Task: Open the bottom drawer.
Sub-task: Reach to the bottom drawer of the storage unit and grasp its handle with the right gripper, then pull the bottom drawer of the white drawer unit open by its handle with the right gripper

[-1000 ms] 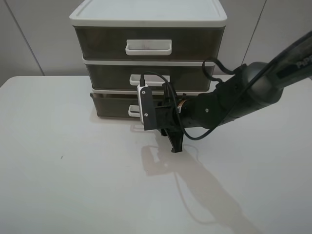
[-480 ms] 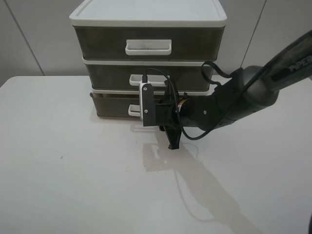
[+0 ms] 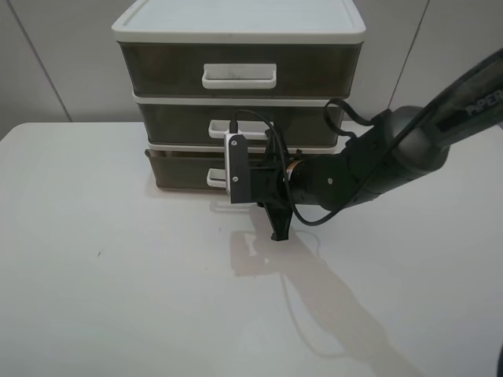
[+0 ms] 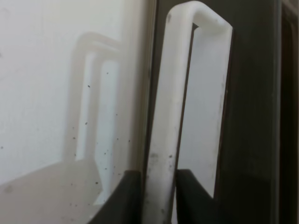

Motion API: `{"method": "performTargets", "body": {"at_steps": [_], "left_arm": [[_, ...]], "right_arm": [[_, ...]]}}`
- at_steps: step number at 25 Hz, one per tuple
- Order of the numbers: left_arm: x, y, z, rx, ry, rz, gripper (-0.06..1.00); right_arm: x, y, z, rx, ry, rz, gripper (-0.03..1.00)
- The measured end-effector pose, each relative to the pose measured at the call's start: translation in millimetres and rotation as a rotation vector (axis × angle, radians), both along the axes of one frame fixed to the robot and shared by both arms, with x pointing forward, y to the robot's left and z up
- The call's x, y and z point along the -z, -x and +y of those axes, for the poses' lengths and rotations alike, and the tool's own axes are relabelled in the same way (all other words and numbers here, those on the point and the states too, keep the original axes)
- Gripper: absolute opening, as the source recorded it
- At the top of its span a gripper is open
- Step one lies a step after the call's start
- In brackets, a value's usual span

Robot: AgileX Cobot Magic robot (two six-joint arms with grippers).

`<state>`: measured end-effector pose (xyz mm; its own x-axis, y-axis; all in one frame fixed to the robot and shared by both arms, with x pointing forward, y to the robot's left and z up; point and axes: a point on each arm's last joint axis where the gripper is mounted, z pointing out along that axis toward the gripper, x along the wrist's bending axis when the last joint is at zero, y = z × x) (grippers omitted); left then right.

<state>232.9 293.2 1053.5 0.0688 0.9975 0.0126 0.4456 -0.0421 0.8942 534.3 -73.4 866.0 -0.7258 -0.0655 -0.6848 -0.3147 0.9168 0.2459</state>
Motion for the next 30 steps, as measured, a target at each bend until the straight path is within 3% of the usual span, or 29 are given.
{"method": "performTargets", "body": {"at_steps": [14, 30], "left_arm": [[0, 0, 0, 0.0, 0.0, 0.0, 0.72], [0, 0, 0, 0.0, 0.0, 0.0, 0.72]], "right_arm": [[-1, 1, 1, -0.006, 0.003, 0.003, 0.05], [-5, 36, -6, -0.042, 0.037, 0.019, 0.05]]}}
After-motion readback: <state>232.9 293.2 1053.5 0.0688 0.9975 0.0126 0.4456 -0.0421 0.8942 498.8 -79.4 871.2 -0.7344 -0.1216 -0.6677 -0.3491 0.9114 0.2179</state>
